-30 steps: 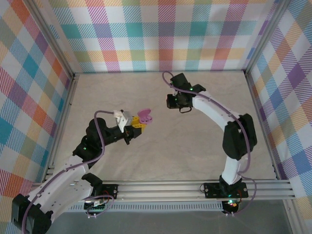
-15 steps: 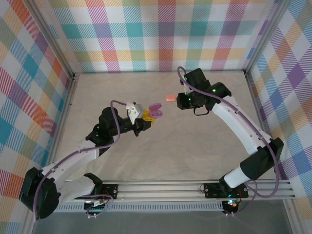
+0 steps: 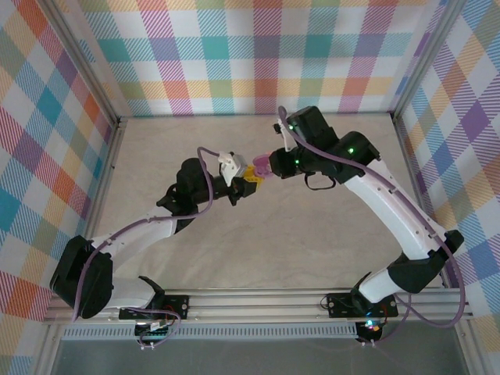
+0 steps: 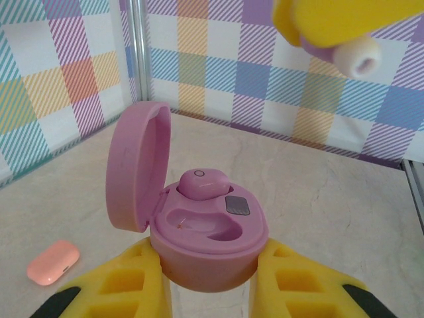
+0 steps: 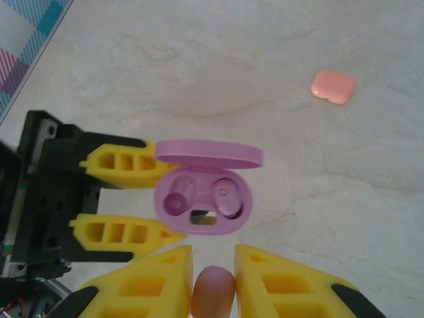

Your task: Insert wireless bluetooth earbuds into charging case

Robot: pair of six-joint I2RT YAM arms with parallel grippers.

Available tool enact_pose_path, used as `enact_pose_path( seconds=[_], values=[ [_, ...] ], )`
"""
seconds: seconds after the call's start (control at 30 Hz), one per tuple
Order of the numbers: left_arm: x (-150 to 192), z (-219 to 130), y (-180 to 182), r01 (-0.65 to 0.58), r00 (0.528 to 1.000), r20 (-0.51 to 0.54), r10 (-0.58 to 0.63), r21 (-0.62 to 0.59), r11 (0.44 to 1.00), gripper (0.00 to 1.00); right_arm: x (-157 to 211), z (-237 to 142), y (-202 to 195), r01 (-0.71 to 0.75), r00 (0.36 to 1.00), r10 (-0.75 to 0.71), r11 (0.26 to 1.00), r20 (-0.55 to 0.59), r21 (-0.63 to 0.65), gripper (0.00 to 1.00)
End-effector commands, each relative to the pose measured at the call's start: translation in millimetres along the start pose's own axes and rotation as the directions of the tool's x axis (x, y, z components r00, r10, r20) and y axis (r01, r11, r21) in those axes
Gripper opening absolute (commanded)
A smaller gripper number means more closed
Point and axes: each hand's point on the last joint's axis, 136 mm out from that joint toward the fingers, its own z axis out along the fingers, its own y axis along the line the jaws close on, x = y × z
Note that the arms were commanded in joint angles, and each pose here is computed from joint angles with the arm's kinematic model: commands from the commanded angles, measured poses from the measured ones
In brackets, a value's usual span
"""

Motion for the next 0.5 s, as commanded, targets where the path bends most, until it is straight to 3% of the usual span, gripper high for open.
enact_pose_path(
  seconds=[0.0, 0.47],
  values=[
    [-32.0, 3.3, -7.5, -0.047, 0.995, 0.092, 0.044, 0.030, 0.998, 0.14, -0.1, 7.5, 10.5, 0.002, 1.000, -0.002, 1.000, -0.017, -0.023, 0.23],
    [-29.0, 4.0, -18.9, -0.042, 0.996, 0.086, 0.037, 0.061, 0.997, 0.14, -4.4, 29.1, 11.3, 0.048, 0.998, -0.048, 0.999, -0.027, 0.007, 0.24]
  ],
)
